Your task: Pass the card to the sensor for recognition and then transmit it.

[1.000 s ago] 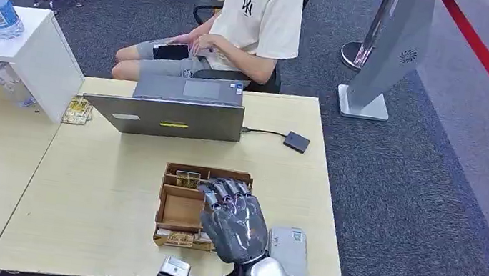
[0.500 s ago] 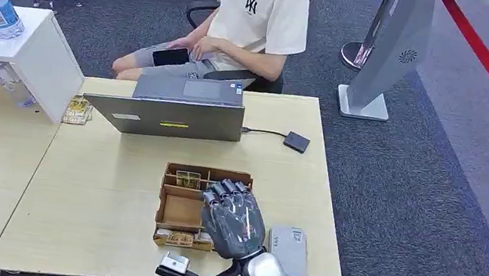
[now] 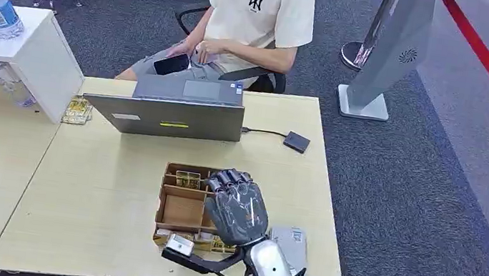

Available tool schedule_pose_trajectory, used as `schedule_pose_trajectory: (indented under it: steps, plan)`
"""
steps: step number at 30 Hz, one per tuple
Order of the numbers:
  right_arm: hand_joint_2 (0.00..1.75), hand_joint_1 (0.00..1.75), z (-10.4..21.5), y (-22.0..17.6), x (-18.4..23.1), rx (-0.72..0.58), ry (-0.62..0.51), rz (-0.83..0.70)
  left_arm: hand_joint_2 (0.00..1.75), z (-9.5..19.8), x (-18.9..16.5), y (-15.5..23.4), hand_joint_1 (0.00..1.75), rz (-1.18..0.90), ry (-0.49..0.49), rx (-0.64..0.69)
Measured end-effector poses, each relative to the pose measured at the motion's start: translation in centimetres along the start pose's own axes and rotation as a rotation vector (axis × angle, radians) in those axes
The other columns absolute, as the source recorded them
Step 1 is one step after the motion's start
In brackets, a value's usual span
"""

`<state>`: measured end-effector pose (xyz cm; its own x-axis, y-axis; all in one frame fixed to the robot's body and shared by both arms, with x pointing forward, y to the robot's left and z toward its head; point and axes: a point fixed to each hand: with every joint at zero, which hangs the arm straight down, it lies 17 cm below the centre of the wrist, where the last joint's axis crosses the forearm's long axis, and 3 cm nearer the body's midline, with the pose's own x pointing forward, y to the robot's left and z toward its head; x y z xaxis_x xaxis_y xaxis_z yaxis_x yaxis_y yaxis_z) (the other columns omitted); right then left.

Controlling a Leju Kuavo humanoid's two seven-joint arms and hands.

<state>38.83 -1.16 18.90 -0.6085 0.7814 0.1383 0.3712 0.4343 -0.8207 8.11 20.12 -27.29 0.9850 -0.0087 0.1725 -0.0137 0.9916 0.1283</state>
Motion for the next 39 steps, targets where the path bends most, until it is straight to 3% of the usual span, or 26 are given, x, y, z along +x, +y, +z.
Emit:
schedule_pose_trajectory:
  steps: [2, 35, 36, 37, 39]
  plan:
    - [1.75, 0.80, 0.0, 0.4, -0.4, 0.009, 0.010, 0.000, 0.00, 0.0, 0.0, 0.0, 0.00, 0.000, 0.000, 0.000]
    - [1.75, 1.12, 1.7, 3.9, -3.7, 0.109, 0.094, 0.013, 0.00, 0.1, 0.0, -0.2, 0.00, 0.019, 0.000, -0.004]
    - [1.75, 1.24, 1.7, 3.9, -3.7, 0.110, 0.094, 0.013, 0.00, 0.1, 0.0, -0.2, 0.00, 0.021, 0.001, -0.006]
    - [1.75, 1.57, 1.7, 4.0, -3.7, 0.111, 0.094, 0.013, 0.00, 0.1, 0.0, -0.2, 0.00, 0.023, 0.001, -0.006]
    - [1.75, 1.75, 1.6, 4.0, -3.7, 0.111, 0.094, 0.013, 0.00, 0.1, -0.1, -0.2, 0.00, 0.024, 0.002, -0.008]
